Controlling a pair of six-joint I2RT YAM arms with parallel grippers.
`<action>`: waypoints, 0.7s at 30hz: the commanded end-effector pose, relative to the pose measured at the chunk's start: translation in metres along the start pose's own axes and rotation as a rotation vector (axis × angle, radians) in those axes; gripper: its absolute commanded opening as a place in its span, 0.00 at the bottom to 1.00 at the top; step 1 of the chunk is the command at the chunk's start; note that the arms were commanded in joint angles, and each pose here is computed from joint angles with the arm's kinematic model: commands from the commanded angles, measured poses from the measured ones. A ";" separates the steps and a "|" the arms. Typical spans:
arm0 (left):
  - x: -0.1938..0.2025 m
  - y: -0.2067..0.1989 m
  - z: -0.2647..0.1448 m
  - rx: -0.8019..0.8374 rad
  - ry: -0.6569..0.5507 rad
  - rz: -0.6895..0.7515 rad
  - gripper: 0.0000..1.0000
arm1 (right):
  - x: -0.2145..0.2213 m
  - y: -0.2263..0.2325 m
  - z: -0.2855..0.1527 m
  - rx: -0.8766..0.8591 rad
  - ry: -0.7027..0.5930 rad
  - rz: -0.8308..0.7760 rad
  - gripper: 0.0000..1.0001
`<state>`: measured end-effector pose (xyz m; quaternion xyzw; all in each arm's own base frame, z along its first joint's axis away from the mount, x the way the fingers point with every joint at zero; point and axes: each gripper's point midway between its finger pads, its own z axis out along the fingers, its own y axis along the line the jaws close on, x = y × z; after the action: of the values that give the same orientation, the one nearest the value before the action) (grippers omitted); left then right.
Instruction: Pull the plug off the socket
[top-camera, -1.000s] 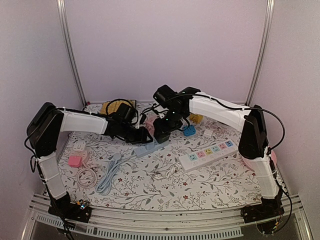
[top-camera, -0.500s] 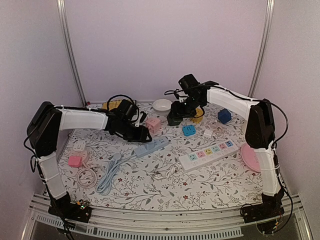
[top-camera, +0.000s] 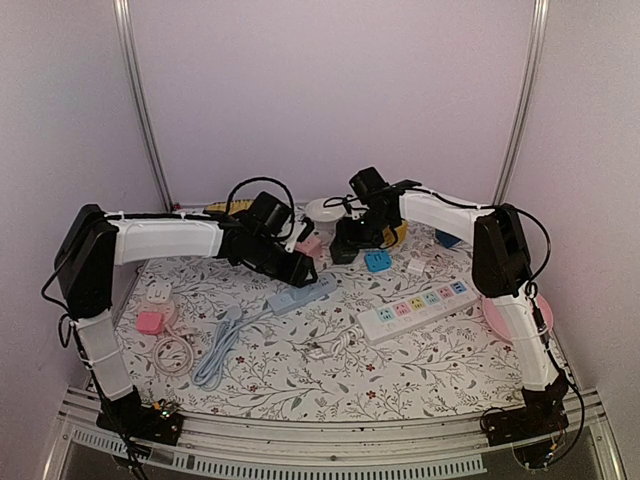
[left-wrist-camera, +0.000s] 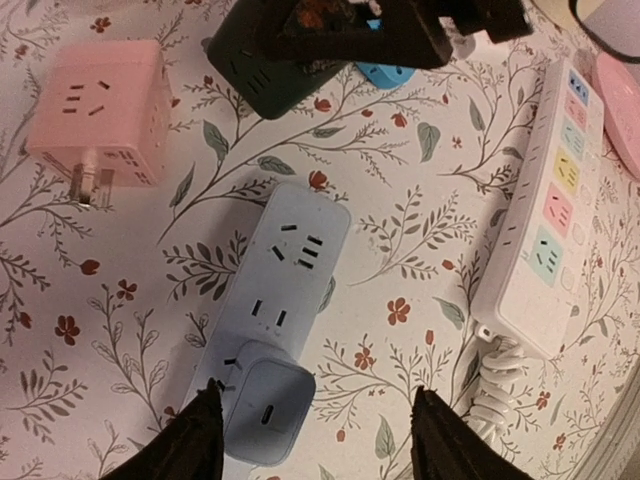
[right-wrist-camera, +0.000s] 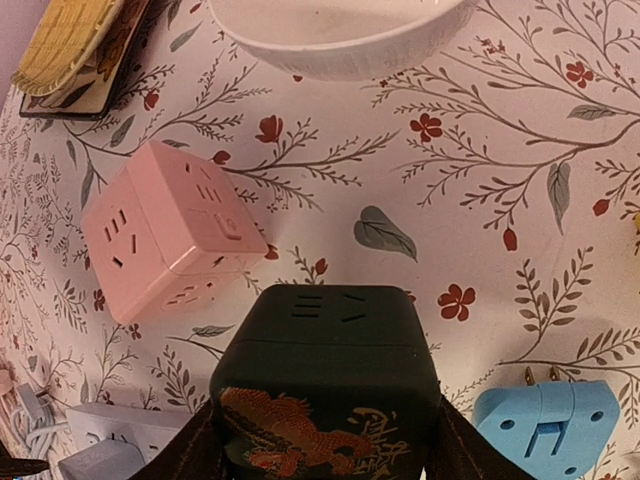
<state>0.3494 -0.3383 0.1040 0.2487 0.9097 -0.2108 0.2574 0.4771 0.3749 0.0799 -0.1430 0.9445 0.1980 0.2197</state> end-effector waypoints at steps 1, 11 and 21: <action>0.009 0.005 0.012 -0.057 0.049 0.074 0.65 | -0.009 -0.005 -0.003 0.023 -0.032 0.006 0.67; 0.018 0.004 0.023 -0.066 0.085 0.112 0.62 | -0.014 -0.010 -0.042 0.079 -0.072 0.007 0.92; 0.023 0.001 0.030 -0.089 0.104 0.132 0.50 | -0.004 0.012 -0.066 0.053 -0.074 -0.023 0.86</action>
<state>0.3463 -0.3367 0.0730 0.2925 0.9139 -0.1504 0.2381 0.4639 0.3504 0.1135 -0.1305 0.9468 0.1650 0.2436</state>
